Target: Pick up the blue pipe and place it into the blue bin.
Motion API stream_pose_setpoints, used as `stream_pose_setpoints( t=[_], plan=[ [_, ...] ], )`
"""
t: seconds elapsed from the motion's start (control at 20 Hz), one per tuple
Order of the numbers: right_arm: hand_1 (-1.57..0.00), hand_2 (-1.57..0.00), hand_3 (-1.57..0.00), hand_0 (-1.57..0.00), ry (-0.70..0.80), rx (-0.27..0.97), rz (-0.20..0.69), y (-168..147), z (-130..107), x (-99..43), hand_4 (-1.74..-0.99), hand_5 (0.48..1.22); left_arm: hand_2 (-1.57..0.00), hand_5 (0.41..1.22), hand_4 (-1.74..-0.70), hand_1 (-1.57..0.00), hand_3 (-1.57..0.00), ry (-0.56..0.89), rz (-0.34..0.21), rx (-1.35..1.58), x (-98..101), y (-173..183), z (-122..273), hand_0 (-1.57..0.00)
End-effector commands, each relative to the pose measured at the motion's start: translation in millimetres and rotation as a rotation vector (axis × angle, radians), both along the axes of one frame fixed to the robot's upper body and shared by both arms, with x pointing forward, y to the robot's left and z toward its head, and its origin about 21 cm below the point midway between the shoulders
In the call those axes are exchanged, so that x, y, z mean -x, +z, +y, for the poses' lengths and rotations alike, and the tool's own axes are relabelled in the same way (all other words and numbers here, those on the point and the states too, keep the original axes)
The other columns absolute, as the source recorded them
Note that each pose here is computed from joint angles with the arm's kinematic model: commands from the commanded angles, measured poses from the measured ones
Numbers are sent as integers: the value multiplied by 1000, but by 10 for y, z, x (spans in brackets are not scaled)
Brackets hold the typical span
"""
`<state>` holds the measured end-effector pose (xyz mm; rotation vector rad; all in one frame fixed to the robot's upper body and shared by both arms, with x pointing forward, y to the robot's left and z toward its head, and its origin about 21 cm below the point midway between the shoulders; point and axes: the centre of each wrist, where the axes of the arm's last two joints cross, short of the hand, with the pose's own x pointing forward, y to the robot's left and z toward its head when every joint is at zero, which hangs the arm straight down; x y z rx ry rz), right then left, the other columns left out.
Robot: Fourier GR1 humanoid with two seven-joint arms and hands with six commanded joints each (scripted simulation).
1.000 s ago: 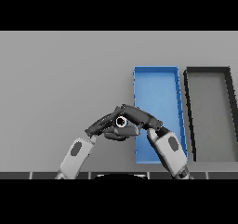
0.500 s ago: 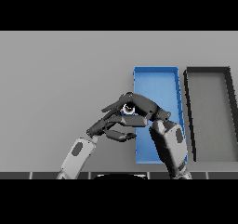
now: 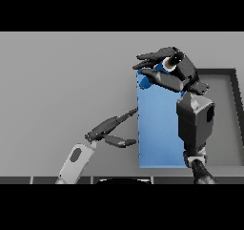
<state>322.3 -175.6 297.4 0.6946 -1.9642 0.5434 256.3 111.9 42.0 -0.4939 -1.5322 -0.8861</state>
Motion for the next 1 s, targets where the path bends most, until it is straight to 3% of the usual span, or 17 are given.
stream_pose_setpoints(
  t=[0.0,0.2,0.35,0.65,0.95],
  plan=[
    [-1571,-1571,-1571,-1571,-50,6,9,-18,-102,-40,-1498,1221,0,468,-951,0,0,8,5,-9,0,-13,13,0],
    [-1571,-1571,-1571,-1571,-228,49,115,-216,-404,-237,-1499,1221,1,474,-950,1,1,14,9,-12,12,8,6,1],
    [-1571,-1571,-1571,-1571,-308,108,199,-482,-532,-278,-1499,1221,1,467,-944,1,1,19,2,-11,-31,12,45,1],
    [-1571,-1571,-1571,-1571,-462,221,400,-1030,-801,-208,-1500,1221,1,460,-931,1,1,29,-15,-13,-48,-28,4,1],
    [-1571,-1571,-1571,-1571,-593,292,623,-1623,-876,-160,-1499,1221,1,467,-928,1,1,38,-40,-12,-34,-1,46,1]
  ],
)
